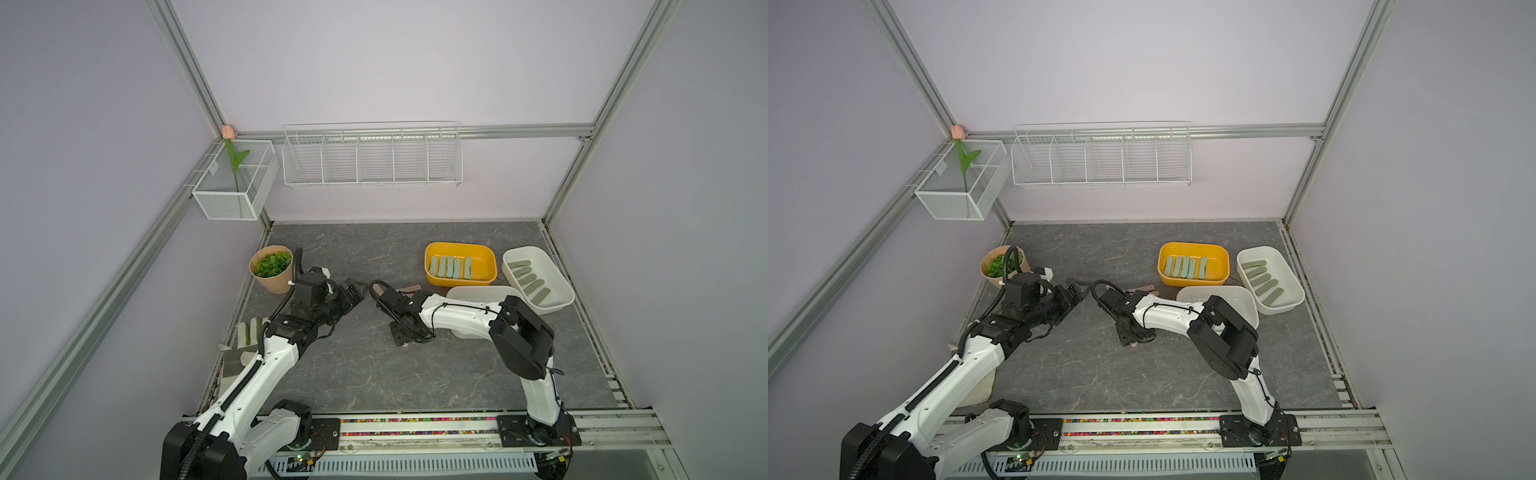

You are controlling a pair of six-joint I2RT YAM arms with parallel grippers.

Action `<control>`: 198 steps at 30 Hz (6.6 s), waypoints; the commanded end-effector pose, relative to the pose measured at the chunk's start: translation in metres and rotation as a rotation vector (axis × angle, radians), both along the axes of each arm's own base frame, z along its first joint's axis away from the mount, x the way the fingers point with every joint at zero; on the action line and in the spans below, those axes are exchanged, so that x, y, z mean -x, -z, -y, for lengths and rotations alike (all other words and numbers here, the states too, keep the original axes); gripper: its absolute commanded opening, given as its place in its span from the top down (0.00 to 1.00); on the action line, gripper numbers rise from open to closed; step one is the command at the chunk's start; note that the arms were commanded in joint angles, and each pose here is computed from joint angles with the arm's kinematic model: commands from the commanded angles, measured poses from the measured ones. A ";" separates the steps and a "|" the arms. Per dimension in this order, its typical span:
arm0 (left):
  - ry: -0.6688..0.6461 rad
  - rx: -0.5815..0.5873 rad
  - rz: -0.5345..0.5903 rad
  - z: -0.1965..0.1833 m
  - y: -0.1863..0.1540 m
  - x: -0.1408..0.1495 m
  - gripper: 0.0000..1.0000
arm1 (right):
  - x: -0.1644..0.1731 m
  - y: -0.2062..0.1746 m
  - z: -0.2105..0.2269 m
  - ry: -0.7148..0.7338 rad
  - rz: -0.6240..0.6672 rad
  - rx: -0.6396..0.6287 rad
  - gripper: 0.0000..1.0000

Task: Place the fruit knives into the storage box by color
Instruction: Pick up the fruit knife from the center of the board, then place the fruit knife in the storage box, then pick up the fruit knife from the center of the board.

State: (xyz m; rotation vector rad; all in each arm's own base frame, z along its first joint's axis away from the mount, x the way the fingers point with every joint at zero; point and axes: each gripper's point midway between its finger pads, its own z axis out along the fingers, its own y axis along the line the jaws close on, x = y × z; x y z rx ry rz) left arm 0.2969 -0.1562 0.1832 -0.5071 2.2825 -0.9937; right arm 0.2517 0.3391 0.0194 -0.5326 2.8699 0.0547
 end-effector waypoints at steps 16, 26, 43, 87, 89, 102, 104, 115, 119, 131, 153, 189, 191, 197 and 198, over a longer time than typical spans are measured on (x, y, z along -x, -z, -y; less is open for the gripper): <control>0.000 0.012 0.025 -0.001 -0.009 0.001 0.01 | 0.005 0.000 0.002 0.011 -0.002 -0.016 0.72; 0.002 0.019 0.052 -0.001 -0.028 -0.001 0.01 | -0.003 -0.045 0.002 0.028 0.072 -0.110 0.72; 0.135 0.045 0.112 0.048 -0.071 -0.008 0.01 | -0.039 -0.126 0.104 0.193 0.192 -0.262 0.72; 0.432 -0.014 0.039 0.199 -0.036 -0.001 0.01 | -0.069 -0.022 0.188 0.303 -0.009 -0.236 0.74; 0.430 -0.018 0.038 0.198 -0.034 -0.001 0.01 | -0.069 -0.019 0.189 0.305 -0.014 -0.230 0.73; 0.430 -0.024 0.046 0.195 -0.037 -0.001 0.01 | -0.066 -0.029 0.193 0.310 0.003 -0.220 0.55; 0.418 -0.026 0.050 0.190 -0.038 -0.001 0.01 | -0.064 -0.043 0.195 0.310 0.029 -0.227 0.50; 0.253 0.020 0.046 0.121 -0.033 -0.015 0.01 | -0.062 -0.118 0.168 0.229 0.142 -0.322 0.27; 0.195 0.007 0.032 0.089 -0.027 -0.016 0.01 | -0.061 -0.130 0.139 0.154 0.157 -0.313 0.23; 0.068 0.026 0.008 0.023 -0.013 -0.010 0.01 | -0.066 -0.083 0.076 0.040 0.061 -0.217 0.17; 0.088 0.051 0.012 0.028 -0.017 -0.010 0.01 | -0.083 -0.017 0.039 0.032 -0.083 -0.217 0.18; 0.083 0.056 0.020 0.027 -0.019 -0.009 0.01 | -0.059 0.008 0.030 -0.064 -0.045 0.027 0.39; 0.082 0.056 0.020 0.027 -0.019 -0.010 0.01 | -0.056 0.010 0.032 -0.074 -0.038 0.055 0.43; 0.077 0.057 0.017 0.027 -0.018 -0.010 0.01 | -0.049 0.017 0.031 -0.089 -0.037 0.071 0.52; 0.077 0.058 0.017 0.027 -0.018 -0.011 0.01 | -0.048 0.018 0.031 -0.092 -0.039 0.074 0.54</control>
